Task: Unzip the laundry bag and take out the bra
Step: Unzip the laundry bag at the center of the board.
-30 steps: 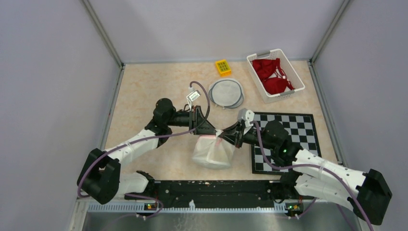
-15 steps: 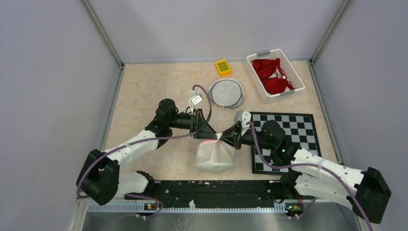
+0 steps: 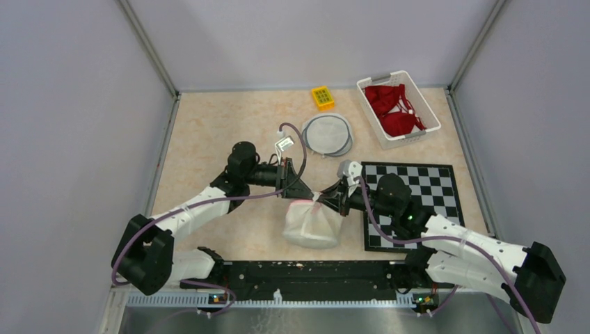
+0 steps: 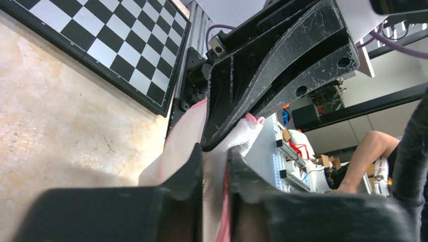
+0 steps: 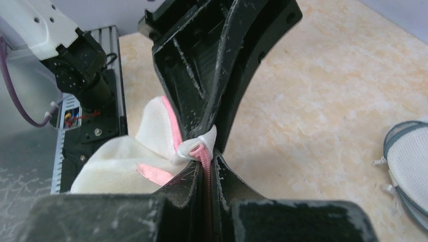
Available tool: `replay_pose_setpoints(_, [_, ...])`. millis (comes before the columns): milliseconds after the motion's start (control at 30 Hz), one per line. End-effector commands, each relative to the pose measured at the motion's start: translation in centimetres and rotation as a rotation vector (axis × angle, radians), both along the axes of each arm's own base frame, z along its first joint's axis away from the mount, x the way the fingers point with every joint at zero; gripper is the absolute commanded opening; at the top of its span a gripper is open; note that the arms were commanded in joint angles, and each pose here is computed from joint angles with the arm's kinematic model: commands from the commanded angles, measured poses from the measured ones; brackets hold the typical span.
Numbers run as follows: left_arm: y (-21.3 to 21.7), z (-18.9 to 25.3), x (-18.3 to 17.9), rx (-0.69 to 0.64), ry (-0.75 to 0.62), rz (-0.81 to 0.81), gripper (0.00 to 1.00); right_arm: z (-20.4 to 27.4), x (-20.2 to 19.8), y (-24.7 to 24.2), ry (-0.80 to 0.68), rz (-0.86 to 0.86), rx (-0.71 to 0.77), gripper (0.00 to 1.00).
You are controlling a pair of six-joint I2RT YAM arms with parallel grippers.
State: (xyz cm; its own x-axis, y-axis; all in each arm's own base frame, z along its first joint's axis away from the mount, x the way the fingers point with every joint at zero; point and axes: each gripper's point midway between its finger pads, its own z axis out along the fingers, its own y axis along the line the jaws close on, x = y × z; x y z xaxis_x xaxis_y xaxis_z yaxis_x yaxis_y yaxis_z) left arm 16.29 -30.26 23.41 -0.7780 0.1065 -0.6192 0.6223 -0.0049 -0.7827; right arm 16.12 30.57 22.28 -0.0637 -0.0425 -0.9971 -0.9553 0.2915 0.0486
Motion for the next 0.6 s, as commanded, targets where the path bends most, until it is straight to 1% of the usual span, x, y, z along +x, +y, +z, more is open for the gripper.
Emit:
replay_pose_setpoints(0, [-0.8, 4.9, 0.6, -0.115, -0.152, -0.005, 0.03, -0.4, -0.9, 0.7, 0.027, 0.045, -0.056, 0.00])
replay_pose_setpoints(33, [-0.7, 4.9, 0.6, -0.111, -0.162, -0.008, 0.00, -0.4, -0.9, 0.5, 0.034, 0.046, -0.066, 0.02])
replay_pose_setpoints(67, [-0.4, 4.7, 0.7, -0.102, -0.172, -0.006, 0.00, -0.3, -1.0, 0.4, 0.042, 0.054, -0.074, 0.10])
replay_pose_setpoints(100, [-0.2, 4.6, 0.8, -0.092, -0.184, -0.002, 0.00, -0.3, -1.0, 0.2, 0.056, 0.057, -0.084, 0.16])
replay_pose_setpoints(200, [0.5, 4.2, 1.8, -0.040, -0.210, 0.035, 0.00, 0.0, -0.6, -0.7, 0.099, 0.049, -0.104, 0.26])
replay_pose_setpoints(233, [0.6, 3.9, 2.1, -0.021, -0.225, 0.045, 0.00, 0.3, -0.5, -1.0, 0.109, 0.050, -0.102, 0.31])
replay_pose_setpoints(300, [0.9, 3.4, 2.8, 0.010, -0.288, 0.060, 0.00, 0.7, -0.6, -1.5, 0.131, 0.060, -0.103, 0.43])
replay_pose_setpoints(367, [1.2, 2.6, 4.2, 0.071, -0.334, 0.114, 0.00, 1.0, -0.8, -2.0, 0.149, 0.064, -0.116, 0.52])
replay_pose_setpoints(467, [1.7, 2.2, 5.8, 0.119, -0.415, 0.170, 0.00, 1.9, -0.5, -2.5, 0.176, 0.045, -0.131, 0.56])
replay_pose_setpoints(567, [2.2, 1.5, 7.0, 0.190, -0.458, 0.210, 0.00, 3.2, -0.1, -3.1, 0.229, 0.042, -0.128, 0.54])
